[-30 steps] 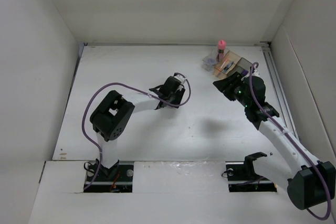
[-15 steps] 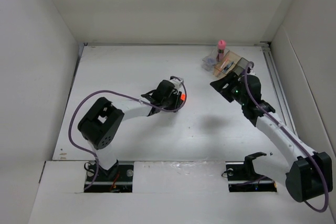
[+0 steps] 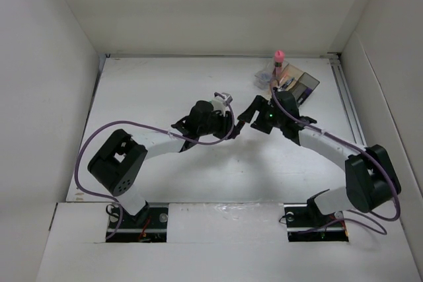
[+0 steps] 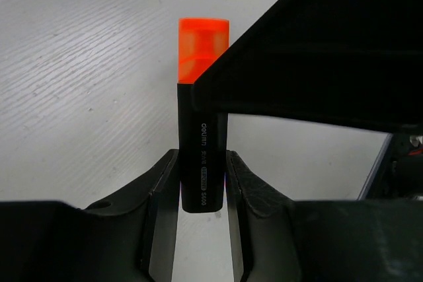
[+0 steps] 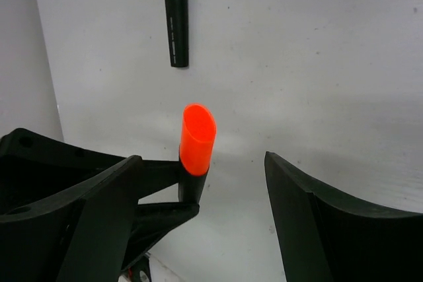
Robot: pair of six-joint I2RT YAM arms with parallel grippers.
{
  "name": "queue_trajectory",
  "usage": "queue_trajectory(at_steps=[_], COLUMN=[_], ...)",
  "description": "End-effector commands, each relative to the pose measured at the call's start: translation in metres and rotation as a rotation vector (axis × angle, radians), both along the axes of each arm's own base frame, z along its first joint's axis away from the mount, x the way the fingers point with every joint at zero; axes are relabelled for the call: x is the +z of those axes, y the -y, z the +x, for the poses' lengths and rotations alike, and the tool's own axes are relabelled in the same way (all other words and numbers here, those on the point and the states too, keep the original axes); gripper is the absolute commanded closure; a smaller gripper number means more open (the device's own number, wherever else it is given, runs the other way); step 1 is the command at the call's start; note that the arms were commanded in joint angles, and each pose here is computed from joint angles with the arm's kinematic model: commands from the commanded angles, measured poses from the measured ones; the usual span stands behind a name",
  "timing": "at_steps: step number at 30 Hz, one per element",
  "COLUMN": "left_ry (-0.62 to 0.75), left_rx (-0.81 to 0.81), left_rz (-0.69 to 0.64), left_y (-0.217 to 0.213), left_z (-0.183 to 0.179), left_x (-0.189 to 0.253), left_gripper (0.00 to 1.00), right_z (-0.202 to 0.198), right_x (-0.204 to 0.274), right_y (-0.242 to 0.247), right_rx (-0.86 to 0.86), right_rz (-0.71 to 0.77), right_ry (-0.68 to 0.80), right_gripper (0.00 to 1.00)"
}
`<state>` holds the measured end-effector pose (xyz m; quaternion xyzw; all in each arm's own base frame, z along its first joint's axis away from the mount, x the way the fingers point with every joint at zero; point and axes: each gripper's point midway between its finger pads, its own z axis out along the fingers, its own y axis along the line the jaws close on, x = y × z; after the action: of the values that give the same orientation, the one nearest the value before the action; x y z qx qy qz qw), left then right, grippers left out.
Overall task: Sort the stationery into containers
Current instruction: Pass the stationery from the left arm to the right
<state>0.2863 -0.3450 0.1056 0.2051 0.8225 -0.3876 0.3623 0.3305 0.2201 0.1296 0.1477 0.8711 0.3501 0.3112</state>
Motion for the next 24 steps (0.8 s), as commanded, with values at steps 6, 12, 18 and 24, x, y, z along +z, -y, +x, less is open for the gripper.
queue_trajectory(at_steps=[6,12,18,24], left_ry=[0.068,0.052,0.105,0.176], left_rx=[-0.067,-0.063,-0.085,-0.059], left_rz=[-0.137,-0.136,-0.178,-0.223], left_y=[0.017,0.016,0.012,-0.003], left_z=[-0.003,-0.004,-0.013,-0.022], left_x=[0.031,0.025,0.05,0.083], left_gripper=[1.0,0.85,0.43,0.28], right_z=[0.019,0.024,0.048,0.105], right_x=[0.02,0.022,0.044,0.071], right_y=[-0.025,-0.025,-0.001,0.104], right_rx=[0.022,-0.011,-0.128,-0.497], right_rz=[0.041,0.055,0.025,-0.134], right_ry=[0.076,0.065,0.12,0.157], right_gripper=[0.32,0.84,0.95,0.96])
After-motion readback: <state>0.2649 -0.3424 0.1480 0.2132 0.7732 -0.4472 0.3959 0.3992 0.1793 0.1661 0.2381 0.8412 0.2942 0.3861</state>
